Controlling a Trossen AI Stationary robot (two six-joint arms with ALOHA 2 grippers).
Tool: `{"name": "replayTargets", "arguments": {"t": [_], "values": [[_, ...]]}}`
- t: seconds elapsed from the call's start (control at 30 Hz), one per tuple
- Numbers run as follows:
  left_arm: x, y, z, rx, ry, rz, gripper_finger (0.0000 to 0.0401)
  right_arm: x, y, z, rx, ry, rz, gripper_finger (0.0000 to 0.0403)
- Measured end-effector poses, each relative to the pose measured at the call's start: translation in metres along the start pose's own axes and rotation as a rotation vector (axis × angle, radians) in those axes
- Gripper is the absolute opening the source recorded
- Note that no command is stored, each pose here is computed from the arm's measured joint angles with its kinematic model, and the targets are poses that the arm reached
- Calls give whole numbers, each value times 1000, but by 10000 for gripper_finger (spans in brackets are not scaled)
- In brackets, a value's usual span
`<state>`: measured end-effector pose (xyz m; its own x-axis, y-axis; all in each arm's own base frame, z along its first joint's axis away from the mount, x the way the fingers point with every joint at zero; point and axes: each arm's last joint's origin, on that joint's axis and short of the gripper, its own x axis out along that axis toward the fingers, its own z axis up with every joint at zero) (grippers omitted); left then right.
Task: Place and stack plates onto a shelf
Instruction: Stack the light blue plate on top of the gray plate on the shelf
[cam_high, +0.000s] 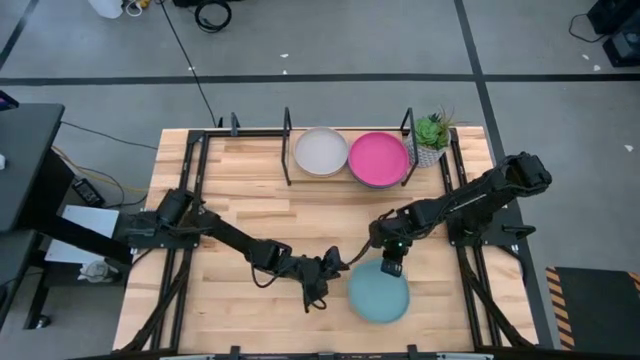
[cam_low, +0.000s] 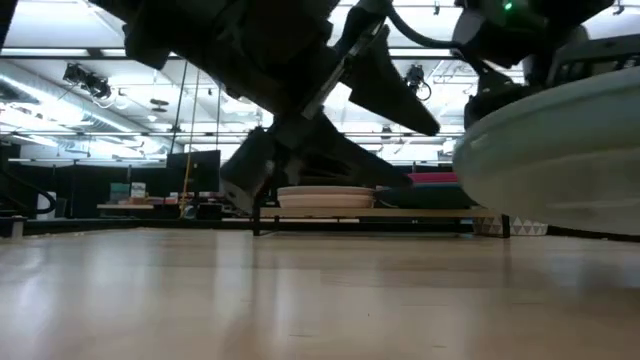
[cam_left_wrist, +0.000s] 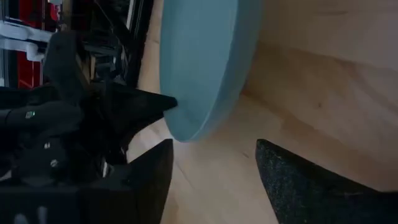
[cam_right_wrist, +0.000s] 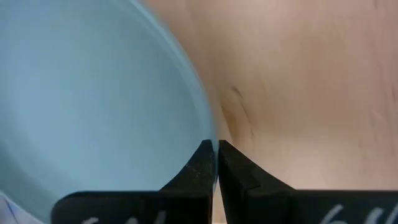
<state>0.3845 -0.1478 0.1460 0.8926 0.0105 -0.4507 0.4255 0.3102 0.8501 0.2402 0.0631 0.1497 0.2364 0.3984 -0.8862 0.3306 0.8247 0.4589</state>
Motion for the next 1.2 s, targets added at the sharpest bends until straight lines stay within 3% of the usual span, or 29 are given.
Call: {"name": "replayTargets", "arguments": {"t": [0.2, 0.4, 0.63, 1.0, 1.2], "values": [[1, 6, 0, 21, -46, 40, 265, -3, -5, 8, 1, -27, 40, 13], [2, 7, 1, 65, -111, 24, 252, -6, -2, 19, -43, -108, 114, 17], [1, 9, 3, 83, -129, 55, 197, -10, 1, 27, -69, -167, 176, 19], [2, 6, 2, 72, -128, 10, 57, -10, 1, 29, -82, -202, 165, 37], [-6, 6, -1, 80, -91, -72, 54, -14, -2, 30, -93, -185, 195, 75]]}}
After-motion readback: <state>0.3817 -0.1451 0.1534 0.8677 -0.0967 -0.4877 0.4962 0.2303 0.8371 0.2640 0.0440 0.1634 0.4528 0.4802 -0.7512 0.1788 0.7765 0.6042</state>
